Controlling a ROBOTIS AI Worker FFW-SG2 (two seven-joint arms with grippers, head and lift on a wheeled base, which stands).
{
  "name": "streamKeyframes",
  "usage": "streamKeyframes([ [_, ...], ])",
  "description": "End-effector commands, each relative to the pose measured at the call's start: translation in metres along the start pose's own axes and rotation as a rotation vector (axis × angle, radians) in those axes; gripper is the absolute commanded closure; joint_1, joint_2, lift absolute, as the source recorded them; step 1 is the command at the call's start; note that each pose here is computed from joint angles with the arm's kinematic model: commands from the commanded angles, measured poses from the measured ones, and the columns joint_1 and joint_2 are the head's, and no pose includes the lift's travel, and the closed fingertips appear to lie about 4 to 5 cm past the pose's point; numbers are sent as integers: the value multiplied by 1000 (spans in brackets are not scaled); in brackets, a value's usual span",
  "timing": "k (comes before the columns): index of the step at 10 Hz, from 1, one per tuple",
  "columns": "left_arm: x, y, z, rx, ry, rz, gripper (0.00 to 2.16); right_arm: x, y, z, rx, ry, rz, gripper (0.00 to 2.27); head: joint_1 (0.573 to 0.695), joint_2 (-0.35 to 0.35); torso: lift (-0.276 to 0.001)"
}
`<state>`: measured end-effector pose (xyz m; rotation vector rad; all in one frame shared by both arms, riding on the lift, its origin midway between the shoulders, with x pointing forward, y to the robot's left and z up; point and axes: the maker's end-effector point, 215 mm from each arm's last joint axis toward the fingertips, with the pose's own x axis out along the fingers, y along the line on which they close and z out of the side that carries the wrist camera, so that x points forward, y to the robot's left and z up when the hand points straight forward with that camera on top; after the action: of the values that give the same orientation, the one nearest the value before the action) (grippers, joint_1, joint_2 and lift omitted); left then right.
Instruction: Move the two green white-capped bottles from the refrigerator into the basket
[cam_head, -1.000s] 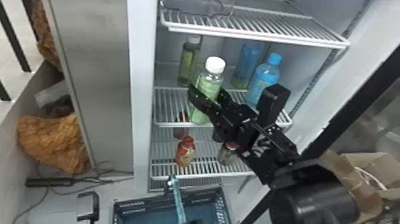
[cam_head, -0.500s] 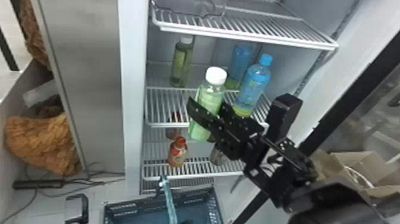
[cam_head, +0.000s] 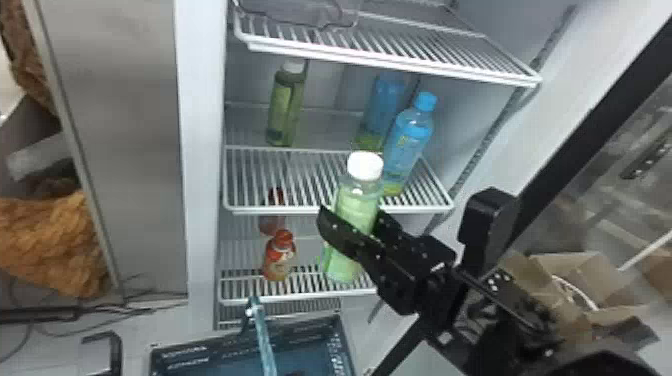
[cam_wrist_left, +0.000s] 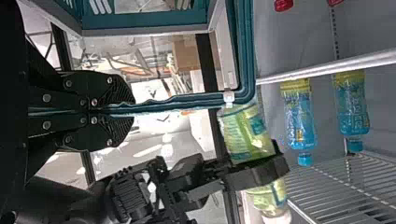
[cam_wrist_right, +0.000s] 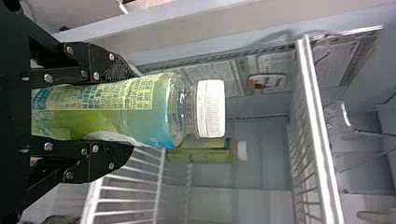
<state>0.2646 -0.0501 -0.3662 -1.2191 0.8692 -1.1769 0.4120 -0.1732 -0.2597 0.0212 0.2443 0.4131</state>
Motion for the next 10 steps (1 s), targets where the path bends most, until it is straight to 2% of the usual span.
streamKeyframes([
  [1,0,0,-1,0,2,1,1165,-12,0,-13,11,41,-11,800,695,-350,-4],
  [10,4,0,-9,-4,29,1,1165,-54,24,-101,120,309,16,800,695,-350,-4],
])
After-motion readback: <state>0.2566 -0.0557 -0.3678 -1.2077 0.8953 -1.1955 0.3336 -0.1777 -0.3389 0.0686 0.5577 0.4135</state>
